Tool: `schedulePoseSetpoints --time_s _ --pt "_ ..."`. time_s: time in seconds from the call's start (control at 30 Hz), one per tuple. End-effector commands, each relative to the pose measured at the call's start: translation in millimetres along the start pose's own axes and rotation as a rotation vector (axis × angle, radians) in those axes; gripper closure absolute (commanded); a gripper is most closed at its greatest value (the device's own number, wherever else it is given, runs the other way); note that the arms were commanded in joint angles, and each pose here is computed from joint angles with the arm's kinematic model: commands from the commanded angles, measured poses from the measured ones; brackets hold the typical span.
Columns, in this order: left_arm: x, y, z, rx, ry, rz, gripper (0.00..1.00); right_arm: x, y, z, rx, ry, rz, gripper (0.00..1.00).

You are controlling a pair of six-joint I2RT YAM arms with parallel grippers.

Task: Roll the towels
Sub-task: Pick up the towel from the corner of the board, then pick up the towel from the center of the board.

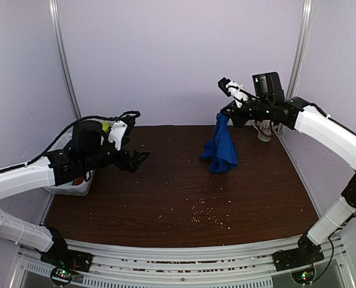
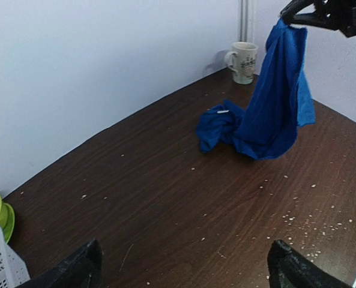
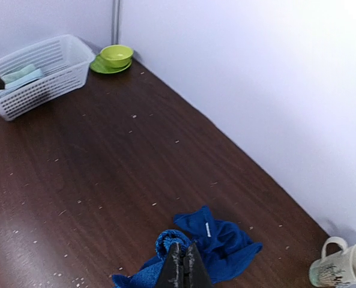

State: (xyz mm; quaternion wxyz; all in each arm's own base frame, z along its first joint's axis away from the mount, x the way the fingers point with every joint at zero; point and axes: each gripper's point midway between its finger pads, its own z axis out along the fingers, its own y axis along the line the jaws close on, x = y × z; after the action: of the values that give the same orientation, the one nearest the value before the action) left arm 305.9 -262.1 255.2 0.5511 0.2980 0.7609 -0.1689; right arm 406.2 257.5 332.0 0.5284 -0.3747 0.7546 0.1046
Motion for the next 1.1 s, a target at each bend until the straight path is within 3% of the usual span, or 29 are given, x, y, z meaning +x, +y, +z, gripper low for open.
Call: schedulePoseSetpoints --time_s 0.0,0.17,0.37,0.53,0.7,0.9,1.07 --pt "-28 -38 -7 0.228 -0.124 0.029 0.02 26 56 -3 -0.289 0.045 0.036 1.00" --pt "-25 -57 -6 0.329 -0.137 0.047 0.02 44 103 -33 -0.542 0.116 -0.086 1.00" --pt "-26 -66 -8 0.372 -0.153 0.061 0.02 44 163 -97 -0.782 0.073 -0.288 1.00" --pt "-32 -60 -16 0.335 -0.191 0.067 0.02 -1 182 -155 -0.834 -0.119 -0.352 1.00" --pt "-25 -58 -7 0.323 -0.161 0.059 0.02 -37 134 -153 -0.503 -0.212 -0.291 1.00" --pt "-6 -44 16 0.232 -0.065 0.023 0.02 -3 42 -142 -0.042 -0.074 -0.226 1.00" --pt "-5 -33 45 0.158 0.013 -0.028 0.02 20 -44 -192 0.434 0.010 -0.210 1.00"
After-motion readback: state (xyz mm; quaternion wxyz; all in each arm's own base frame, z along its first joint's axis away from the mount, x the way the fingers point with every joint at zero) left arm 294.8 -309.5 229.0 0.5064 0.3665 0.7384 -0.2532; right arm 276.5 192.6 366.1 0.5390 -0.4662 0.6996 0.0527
